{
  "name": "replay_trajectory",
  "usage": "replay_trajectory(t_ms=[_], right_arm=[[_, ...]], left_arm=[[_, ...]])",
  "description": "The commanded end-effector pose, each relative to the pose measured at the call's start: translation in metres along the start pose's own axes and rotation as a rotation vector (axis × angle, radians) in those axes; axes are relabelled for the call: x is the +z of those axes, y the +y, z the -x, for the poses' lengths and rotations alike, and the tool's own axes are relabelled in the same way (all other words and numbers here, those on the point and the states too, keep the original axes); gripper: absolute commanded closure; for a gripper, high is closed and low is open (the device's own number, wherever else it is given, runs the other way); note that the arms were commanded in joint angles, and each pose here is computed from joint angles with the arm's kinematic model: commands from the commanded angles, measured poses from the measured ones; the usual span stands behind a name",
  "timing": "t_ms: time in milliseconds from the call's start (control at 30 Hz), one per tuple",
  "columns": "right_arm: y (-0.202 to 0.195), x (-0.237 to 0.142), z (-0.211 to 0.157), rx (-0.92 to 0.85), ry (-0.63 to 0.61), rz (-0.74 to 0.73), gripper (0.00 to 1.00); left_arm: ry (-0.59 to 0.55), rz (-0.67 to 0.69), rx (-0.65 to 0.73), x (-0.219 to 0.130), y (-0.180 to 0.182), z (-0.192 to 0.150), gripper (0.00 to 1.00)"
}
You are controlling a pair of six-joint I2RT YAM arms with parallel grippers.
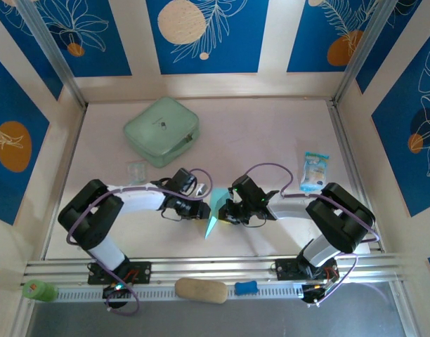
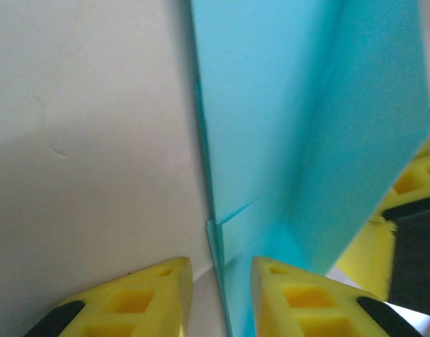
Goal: Fold a paper plane with a square sheet of paper (pick it up from the middle)
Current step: Turn over a paper plane at the center of the table.
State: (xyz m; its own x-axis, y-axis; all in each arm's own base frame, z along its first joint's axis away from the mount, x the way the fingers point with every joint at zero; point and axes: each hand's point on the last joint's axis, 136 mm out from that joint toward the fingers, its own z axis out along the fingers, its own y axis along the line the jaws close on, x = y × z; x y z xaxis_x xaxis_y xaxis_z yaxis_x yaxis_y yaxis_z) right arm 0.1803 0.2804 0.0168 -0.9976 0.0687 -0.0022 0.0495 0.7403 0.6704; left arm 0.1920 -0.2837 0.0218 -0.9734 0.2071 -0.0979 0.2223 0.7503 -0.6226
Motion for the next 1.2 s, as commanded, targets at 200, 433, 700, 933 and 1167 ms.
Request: replay_trajectory(t_ms=[200, 433, 700, 933, 1167], right_arm=[[0.001, 0.003, 0.0, 0.016, 0.019, 0.004, 0.88], [0.003, 0.007, -0.001, 0.015, 0.03, 0.012, 0.89], [0.004, 0.006, 0.0, 0.012, 0.029, 0.014, 0.89], [0.004, 0.005, -0.001, 0.012, 0.025, 0.014, 0.89], [0.002, -0.005, 0.003, 0.008, -0.015, -0.01, 0.89]], left_arm=[[0.035, -0.093, -0.011, 0.01, -0.014, 0.0, 0.75], [0.049, -0.139, -0.022, 0.013, -0.021, -0.001, 0.79], [0.044, -0.183, -0.024, 0.013, -0.029, 0.001, 0.79], [0.045, -0.203, -0.031, 0.015, -0.03, 0.001, 0.8], [-0.029, -0.117, 0.011, 0.0, -0.025, 0.008, 0.92]])
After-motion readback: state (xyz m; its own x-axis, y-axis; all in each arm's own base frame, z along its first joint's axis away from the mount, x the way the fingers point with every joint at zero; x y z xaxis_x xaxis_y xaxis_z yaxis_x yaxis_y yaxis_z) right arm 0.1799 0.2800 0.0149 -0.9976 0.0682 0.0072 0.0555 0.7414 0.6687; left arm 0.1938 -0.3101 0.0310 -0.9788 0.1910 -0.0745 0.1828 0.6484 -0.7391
